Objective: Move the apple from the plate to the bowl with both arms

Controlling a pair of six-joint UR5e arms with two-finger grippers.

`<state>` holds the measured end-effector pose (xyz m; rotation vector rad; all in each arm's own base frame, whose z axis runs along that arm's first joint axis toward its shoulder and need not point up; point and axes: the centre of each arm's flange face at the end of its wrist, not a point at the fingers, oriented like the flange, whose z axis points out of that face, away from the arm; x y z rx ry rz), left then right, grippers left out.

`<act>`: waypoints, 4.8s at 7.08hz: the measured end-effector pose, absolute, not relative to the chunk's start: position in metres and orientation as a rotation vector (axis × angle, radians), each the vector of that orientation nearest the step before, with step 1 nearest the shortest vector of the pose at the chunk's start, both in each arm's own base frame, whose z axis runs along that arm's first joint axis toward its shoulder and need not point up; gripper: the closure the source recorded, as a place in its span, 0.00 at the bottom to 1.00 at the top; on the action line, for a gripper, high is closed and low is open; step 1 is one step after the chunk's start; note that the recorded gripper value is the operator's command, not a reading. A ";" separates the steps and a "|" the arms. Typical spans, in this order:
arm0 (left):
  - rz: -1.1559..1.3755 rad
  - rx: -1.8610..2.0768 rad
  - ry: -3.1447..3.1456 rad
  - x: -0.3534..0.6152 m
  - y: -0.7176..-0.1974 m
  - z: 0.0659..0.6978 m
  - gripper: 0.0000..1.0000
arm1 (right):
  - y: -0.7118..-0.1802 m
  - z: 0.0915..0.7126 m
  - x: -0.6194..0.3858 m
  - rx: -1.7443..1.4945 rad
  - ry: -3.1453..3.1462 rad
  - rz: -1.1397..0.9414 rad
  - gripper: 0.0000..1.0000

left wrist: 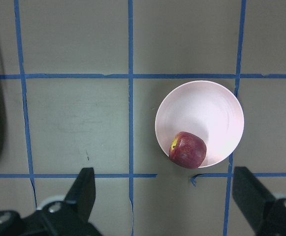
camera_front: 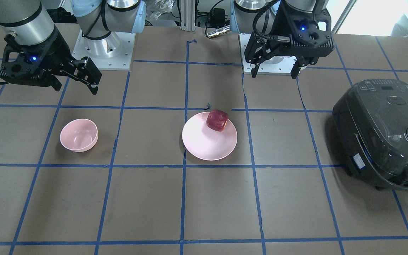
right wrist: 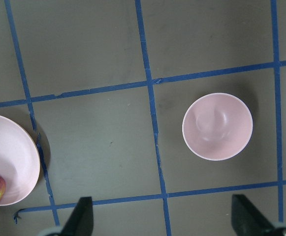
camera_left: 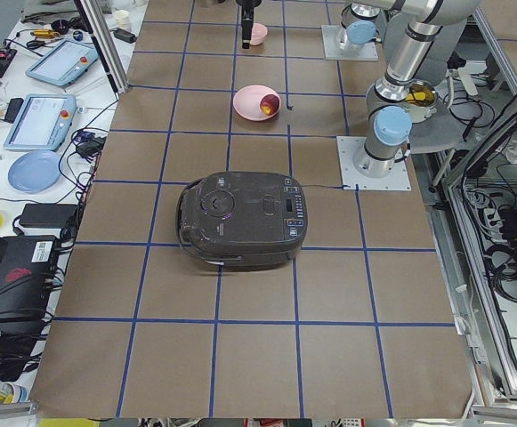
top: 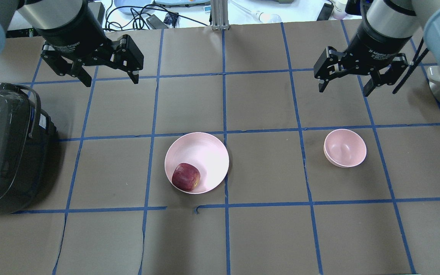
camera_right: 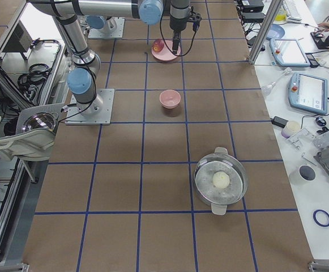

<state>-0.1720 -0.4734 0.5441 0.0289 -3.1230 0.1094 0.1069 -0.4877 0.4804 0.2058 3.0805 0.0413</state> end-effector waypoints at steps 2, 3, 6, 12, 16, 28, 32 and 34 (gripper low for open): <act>0.109 0.029 -3.123 -0.172 -0.473 0.544 0.00 | -0.487 0.480 0.105 0.210 3.103 0.043 0.00; 0.109 0.029 -3.123 -0.172 -0.473 0.544 0.00 | -0.487 0.480 0.104 0.211 3.109 0.045 0.00; 0.112 0.027 -3.125 -0.172 -0.473 0.545 0.00 | -0.487 0.481 0.104 0.212 3.111 0.042 0.00; 0.112 0.032 -3.142 -0.166 -0.480 0.543 0.00 | -0.488 0.482 0.104 0.214 3.112 0.040 0.00; 0.080 0.030 -3.135 -0.170 -0.486 0.531 0.00 | -0.487 0.480 0.104 0.214 3.112 0.054 0.00; -0.062 -0.359 -3.133 -0.235 -0.465 0.440 0.00 | -0.510 0.450 0.075 0.214 3.098 0.123 0.00; -0.081 -0.511 -3.118 -0.264 -0.417 0.302 0.04 | -0.535 0.357 -0.045 -0.019 3.035 0.209 0.00; -0.117 -0.601 -3.110 -0.271 -0.392 0.250 0.09 | -0.528 0.287 -0.055 -0.034 3.042 0.171 0.00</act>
